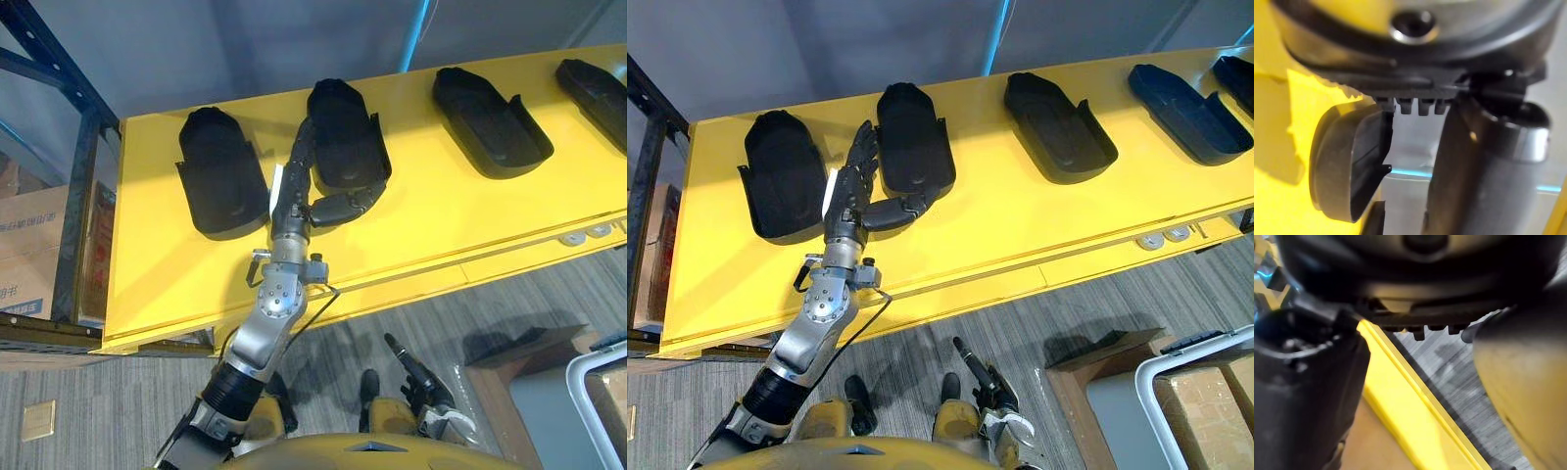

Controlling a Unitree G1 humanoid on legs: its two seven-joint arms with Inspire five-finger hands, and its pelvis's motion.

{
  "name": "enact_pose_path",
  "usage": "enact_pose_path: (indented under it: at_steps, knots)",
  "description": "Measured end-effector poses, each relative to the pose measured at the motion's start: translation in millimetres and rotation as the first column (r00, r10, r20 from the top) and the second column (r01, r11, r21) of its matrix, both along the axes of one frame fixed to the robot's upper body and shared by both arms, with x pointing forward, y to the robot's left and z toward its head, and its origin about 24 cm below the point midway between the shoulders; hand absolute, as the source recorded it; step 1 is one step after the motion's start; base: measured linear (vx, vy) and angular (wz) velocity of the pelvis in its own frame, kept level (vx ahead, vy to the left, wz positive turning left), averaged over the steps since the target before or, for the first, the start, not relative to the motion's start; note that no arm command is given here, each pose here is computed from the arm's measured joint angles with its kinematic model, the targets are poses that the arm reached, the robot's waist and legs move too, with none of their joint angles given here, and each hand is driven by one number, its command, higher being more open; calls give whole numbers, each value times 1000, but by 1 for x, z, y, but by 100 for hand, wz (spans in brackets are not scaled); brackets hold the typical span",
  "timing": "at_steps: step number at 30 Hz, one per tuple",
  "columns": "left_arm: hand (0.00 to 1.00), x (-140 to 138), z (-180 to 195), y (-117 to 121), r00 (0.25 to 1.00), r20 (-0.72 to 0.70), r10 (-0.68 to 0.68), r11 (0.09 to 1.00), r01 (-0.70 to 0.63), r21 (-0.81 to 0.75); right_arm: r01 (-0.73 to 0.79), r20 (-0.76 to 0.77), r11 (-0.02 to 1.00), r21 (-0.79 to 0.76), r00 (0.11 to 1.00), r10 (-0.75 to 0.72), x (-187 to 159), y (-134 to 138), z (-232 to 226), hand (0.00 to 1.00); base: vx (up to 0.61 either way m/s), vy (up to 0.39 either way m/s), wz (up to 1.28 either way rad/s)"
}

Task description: Walk over and take three plastic housings, then place them on the shelf

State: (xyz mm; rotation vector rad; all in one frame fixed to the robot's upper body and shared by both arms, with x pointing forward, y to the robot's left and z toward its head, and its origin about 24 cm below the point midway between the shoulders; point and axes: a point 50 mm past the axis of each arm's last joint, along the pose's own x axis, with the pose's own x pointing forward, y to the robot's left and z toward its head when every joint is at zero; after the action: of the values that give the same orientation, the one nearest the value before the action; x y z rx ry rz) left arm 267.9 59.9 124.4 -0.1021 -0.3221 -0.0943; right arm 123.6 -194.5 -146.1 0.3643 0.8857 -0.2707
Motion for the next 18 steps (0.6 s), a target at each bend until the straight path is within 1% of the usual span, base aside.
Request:
enact_pose_path:
  at_steps: [7, 11, 18]
  knots:
    - [100, 1, -5, -5, 999, -42, -19, 999, 20, 31, -13, 12, 1000, 0, 1000, 13, 6, 2, 1, 100, 0, 0, 0]
    - [100, 5, -6, -13, 997, -53, -63, 996, 66, 66, -22, 16, 1000, -5, 1000, 22, 7, 1, 2, 100, -30, 12, -1]
    - [100, 4, -5, -20, 993, -51, -105, 991, 109, 80, -26, 20, 1000, -13, 999, 26, 9, -2, 3, 100, -30, 14, -1]
